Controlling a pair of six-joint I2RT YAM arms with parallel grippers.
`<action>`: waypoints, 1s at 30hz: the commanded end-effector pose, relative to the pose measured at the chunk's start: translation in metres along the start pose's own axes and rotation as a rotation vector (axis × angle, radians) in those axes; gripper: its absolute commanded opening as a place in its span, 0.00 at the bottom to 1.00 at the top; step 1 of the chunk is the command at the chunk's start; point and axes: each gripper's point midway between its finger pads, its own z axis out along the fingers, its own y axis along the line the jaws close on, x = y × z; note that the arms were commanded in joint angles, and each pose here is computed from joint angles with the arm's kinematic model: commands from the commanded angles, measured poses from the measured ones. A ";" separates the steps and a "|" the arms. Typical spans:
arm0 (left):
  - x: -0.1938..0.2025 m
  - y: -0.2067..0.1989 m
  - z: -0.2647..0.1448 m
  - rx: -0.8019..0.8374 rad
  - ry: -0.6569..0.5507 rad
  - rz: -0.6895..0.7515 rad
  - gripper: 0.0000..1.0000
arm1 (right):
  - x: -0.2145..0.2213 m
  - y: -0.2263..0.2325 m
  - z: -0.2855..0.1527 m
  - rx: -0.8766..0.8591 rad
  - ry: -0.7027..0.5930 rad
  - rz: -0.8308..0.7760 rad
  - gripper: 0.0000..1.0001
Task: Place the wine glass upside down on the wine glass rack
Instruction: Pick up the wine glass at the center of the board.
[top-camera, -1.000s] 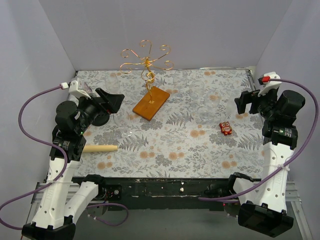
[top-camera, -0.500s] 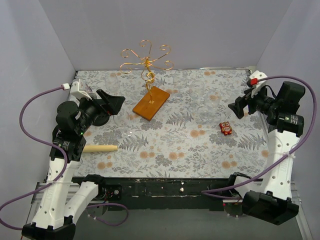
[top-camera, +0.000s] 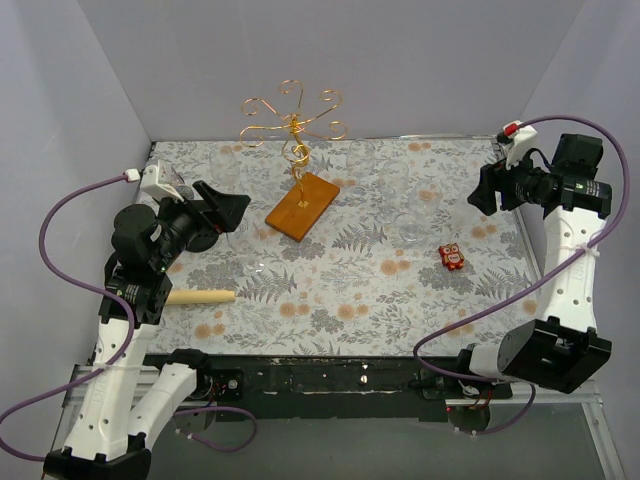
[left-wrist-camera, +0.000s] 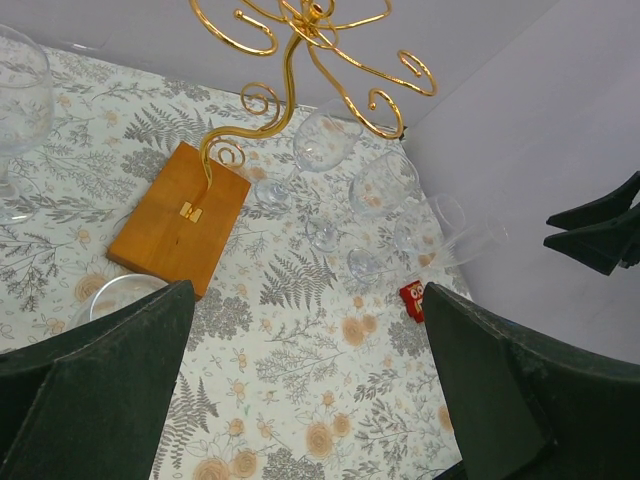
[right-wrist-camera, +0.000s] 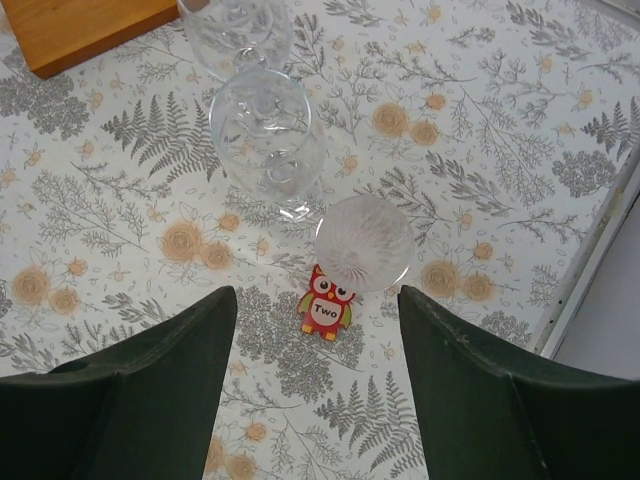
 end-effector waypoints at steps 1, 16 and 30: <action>0.004 0.000 -0.004 0.006 0.004 0.010 0.98 | 0.002 -0.002 0.001 0.001 0.041 0.019 0.70; 0.008 0.002 -0.007 0.000 0.007 0.007 0.98 | 0.026 0.000 0.049 -0.046 0.232 -0.014 0.51; 0.011 0.002 -0.008 0.003 0.011 0.003 0.98 | 0.055 0.007 0.062 -0.095 0.333 -0.011 0.33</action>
